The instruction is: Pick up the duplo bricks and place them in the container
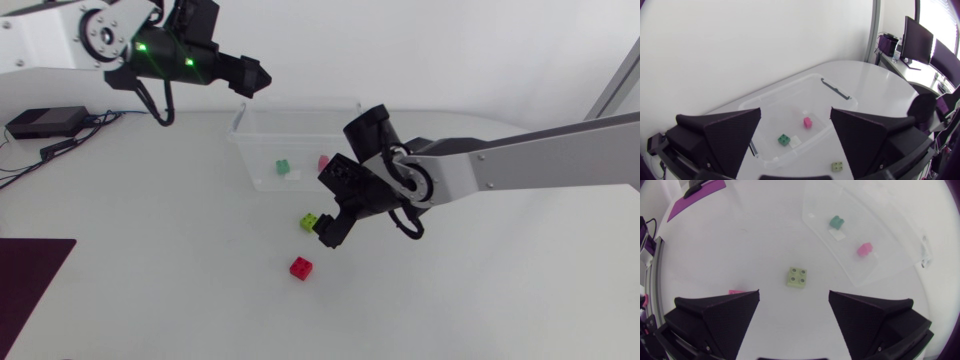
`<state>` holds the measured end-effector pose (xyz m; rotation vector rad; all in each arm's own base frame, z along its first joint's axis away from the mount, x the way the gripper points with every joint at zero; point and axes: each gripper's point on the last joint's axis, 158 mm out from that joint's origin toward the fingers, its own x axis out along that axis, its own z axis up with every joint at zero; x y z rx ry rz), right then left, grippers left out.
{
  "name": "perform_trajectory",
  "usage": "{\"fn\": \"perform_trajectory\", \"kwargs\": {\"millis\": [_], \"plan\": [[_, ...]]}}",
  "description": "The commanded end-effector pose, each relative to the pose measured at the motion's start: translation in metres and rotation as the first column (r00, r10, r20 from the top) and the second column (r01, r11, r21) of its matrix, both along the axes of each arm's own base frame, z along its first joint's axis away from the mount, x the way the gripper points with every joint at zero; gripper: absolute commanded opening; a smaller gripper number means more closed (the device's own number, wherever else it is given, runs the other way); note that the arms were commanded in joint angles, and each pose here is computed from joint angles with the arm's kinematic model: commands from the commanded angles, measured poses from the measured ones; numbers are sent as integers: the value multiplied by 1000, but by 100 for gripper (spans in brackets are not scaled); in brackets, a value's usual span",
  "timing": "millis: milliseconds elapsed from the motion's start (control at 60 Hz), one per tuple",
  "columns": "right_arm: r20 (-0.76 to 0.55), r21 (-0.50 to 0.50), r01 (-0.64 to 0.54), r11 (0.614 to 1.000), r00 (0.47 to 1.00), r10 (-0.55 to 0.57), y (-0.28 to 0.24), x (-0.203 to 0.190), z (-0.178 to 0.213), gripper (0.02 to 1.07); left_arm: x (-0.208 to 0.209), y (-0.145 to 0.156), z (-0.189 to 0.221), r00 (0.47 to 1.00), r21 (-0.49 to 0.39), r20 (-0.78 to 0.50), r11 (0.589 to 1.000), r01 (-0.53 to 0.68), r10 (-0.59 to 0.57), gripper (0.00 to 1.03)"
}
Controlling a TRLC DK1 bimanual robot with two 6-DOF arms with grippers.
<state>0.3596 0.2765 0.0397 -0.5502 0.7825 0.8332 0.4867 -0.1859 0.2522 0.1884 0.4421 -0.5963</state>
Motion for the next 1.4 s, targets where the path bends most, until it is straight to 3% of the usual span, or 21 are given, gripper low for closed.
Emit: {"fn": "perform_trajectory", "kwargs": {"millis": [0,433,750,1133,1383], "plan": [[-14,6,22,1000,1000,-22,7,7,-7,102,-25,3,-19,998,9,-63,1000,13,-12,98],[-78,-52,48,997,996,-52,17,38,-39,100,-108,7,-81,979,79,-192,993,87,-70,98],[-136,-70,32,997,990,-42,28,51,-54,100,-138,13,-133,942,127,-325,983,134,-87,98],[-208,-89,33,996,977,-51,20,49,-71,99,-169,-3,-183,888,143,-440,966,218,-135,98],[-234,-106,22,994,971,-46,24,48,-70,81,-180,-9,-194,868,147,-473,958,247,-151,98]]}}
